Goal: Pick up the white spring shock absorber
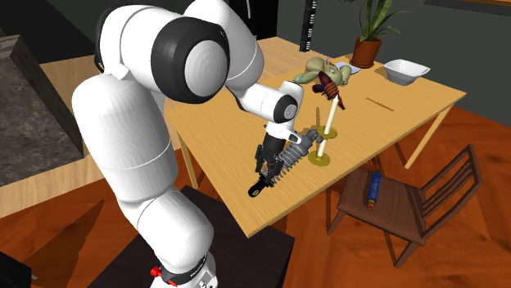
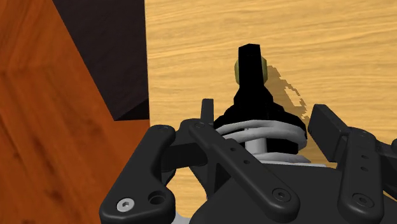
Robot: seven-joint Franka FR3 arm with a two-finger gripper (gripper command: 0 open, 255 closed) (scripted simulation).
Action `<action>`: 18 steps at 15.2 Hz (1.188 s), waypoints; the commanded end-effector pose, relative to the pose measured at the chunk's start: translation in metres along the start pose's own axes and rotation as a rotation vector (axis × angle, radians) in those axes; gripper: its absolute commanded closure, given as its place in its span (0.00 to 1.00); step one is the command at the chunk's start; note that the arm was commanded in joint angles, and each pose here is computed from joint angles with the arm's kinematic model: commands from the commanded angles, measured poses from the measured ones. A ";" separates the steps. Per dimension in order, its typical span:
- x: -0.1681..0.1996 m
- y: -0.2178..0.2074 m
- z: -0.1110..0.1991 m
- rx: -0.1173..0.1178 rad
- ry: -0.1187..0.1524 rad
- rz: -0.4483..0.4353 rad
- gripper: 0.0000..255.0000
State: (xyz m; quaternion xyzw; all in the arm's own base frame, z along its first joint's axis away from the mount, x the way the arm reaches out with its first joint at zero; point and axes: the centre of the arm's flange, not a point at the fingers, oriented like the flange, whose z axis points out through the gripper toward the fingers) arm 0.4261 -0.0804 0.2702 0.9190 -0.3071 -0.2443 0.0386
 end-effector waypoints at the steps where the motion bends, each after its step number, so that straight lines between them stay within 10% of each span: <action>1: 0.000 0.000 0.001 -0.001 -0.001 0.000 1.00; 18: -0.034 0.017 -0.069 -0.001 -0.001 0.000 1.00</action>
